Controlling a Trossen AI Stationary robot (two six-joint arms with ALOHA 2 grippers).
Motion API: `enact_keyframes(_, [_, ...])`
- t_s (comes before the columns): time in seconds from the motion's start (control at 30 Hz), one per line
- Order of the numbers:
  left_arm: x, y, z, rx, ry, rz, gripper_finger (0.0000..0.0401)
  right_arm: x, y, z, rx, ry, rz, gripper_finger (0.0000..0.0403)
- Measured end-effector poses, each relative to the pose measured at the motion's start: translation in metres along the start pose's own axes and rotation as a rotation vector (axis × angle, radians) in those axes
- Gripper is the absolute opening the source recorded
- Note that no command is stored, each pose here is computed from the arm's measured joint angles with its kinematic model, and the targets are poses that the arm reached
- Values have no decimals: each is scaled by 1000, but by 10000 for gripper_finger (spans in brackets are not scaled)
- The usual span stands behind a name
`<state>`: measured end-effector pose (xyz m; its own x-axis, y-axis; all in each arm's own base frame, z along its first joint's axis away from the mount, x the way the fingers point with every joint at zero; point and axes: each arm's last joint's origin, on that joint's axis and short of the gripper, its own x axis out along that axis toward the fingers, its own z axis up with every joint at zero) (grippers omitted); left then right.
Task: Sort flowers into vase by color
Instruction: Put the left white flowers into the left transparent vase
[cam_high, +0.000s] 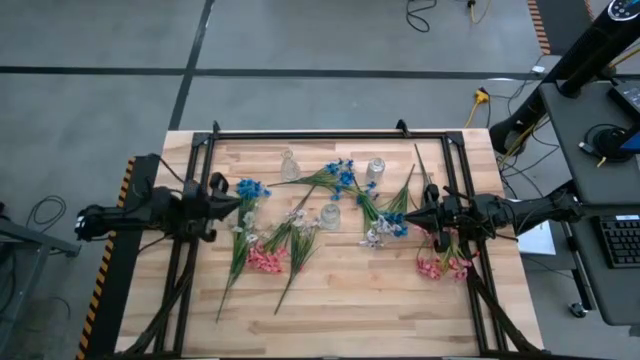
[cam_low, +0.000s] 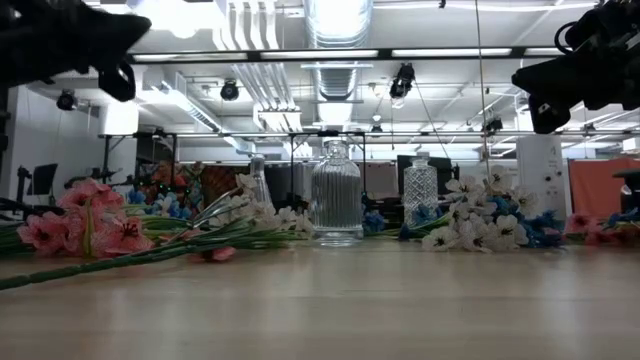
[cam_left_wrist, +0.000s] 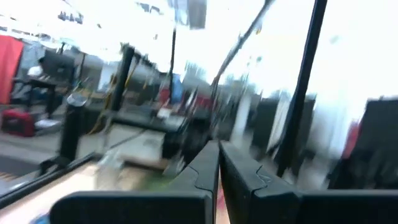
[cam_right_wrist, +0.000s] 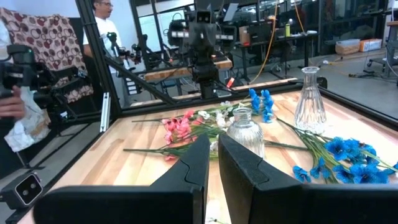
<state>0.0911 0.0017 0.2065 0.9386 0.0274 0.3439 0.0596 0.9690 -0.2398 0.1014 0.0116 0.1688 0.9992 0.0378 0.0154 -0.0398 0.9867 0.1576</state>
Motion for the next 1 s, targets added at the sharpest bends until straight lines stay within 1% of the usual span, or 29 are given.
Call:
enact_keyframes(0.07, [0,-1,4,-28,-40,-11,0,0,0,0,0,-1,0,29])
enact_keyframes(0.13, [0,-1,5,-30,-56,-15,0,0,0,0,0,-1,0,29])
enact_keyframes(0.3, [0,-1,4,-102,-46,-14,0,0,0,0,0,-1,0,29])
enact_keyframes(0.4, [1,-1,5,-79,-54,5,0,0,0,0,12,0,0,29])
enact_keyframes(0.5, [2,0,4,-83,-42,19,0,0,0,0,14,0,-1,29])
enact_keyframes(0.53, [2,0,3,-100,-30,22,0,0,0,0,15,-1,-2,29])
enact_keyframes(0.57, [3,0,2,-127,-12,28,0,0,0,0,27,-4,-3,29])
enact_keyframes(0.6, [3,1,-1,-186,11,35,0,0,0,1,61,-9,-3,29])
enact_keyframes(0.67, [3,4,-10,-377,77,76,0,0,-1,2,170,-23,-25,29])
enact_keyframes(0.73, [4,8,-19,-602,106,193,0,0,-3,1,225,-30,-103,29])
enact_keyframes(0.77, [4,10,-22,-684,110,245,0,0,-4,0,257,-34,-147,28])
enact_keyframes(0.8, [5,11,-25,-733,129,286,0,0,-5,0,279,-42,-182,29])
enact_keyframes(0.83, [7,11,-26,-767,156,314,0,0,-6,0,294,-51,-205,29])
enact_keyframes(0.9, [12,10,-22,-798,215,363,0,0,-6,0,317,-62,-209,28])
enact_keyframes(1.0, [24,3,-2,-766,350,384,0,0,-5,-1,312,-38,-183,28])
